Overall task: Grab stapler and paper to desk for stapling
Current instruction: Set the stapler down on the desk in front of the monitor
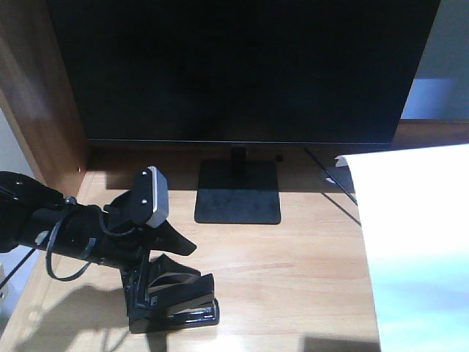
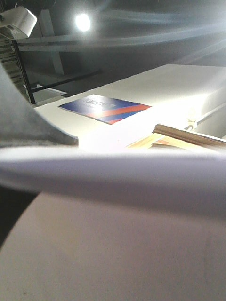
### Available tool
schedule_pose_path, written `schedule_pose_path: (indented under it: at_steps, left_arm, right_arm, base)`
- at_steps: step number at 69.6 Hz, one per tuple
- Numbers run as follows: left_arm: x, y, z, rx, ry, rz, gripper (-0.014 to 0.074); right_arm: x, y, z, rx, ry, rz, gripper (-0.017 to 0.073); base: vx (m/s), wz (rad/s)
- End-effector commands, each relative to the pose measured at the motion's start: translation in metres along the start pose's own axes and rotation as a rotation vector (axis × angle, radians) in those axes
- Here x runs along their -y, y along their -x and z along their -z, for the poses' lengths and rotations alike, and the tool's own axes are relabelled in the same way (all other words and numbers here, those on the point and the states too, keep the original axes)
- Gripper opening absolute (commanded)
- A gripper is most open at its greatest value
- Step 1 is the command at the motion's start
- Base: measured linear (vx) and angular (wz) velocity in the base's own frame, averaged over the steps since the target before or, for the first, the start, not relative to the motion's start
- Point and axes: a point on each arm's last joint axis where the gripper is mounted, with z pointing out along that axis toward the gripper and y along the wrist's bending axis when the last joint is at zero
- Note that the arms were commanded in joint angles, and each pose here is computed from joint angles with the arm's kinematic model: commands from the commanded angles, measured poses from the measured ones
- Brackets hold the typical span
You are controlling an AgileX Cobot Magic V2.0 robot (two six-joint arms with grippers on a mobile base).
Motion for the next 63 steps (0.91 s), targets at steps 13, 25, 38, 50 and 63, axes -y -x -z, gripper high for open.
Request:
schedule_pose_path:
  at_steps: [13, 25, 38, 50, 63]
  left_arm:
    - [0.005, 0.023, 0.015, 0.090, 0.012, -0.002, 0.0103]
    - [0.007, 0.024, 0.015, 0.096, -0.005, -0.002, -0.0009]
    - [0.002, 0.019, 0.010, 0.075, 0.017, 0.014, -0.0008]
    - [-0.003, 0.011, 0.002, 0.054, 0.006, 0.042, -0.0008]
    - [-0.007, -0.001, -0.010, 0.025, -0.017, 0.066, -0.0008]
  right_arm:
    - [-0.008, 0.006, -0.005, 0.024, 0.043, 0.009, -0.0006]
    - [-0.008, 0.006, -0.005, 0.024, 0.043, 0.009, -0.0006]
    - [-0.008, 0.006, -0.005, 0.024, 0.043, 0.009, -0.0006]
    - [-0.008, 0.006, -0.005, 0.024, 0.043, 0.009, -0.0006]
    - [-0.008, 0.006, -0.005, 0.024, 0.043, 0.009, -0.0006]
  base:
    - [0.00, 0.00]
    - [0.00, 0.00]
    - [0.00, 0.00]
    - [0.00, 0.00]
    - [0.00, 0.00]
